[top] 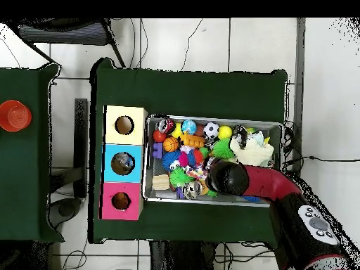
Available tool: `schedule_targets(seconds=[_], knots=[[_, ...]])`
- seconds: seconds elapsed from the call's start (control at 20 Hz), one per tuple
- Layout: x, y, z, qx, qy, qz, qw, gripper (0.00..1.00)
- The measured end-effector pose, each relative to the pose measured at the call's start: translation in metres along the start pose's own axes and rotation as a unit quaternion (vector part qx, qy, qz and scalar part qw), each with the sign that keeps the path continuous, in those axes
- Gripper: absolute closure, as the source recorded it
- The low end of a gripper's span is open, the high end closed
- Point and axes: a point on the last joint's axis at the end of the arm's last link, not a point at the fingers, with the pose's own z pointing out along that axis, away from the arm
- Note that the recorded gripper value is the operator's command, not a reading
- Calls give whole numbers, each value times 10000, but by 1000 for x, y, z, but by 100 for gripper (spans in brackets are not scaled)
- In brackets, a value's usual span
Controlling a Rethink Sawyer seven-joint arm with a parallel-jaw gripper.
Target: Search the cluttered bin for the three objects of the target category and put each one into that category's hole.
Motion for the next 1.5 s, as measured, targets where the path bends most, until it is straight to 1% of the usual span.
schedule_targets(seconds=[0.1,0.4,0.7,0.75,0.95,1.0,1.15,1.25,1.4,1.5], knots=[[8,6,9,-17,100,-37,9999,0],[18,16,21,-50,228,-106,9997,0],[21,19,22,-10,244,-156,9996,0],[23,21,22,80,244,-220,9994,100],[24,23,23,161,240,-270,9992,100],[25,24,23,240,238,-320,9989,100],[26,28,22,393,243,-424,9980,100],[27,31,20,530,272,-507,9969,100],[30,36,12,796,362,-651,9940,100],[31,37,3,1028,472,-726,9909,100]])
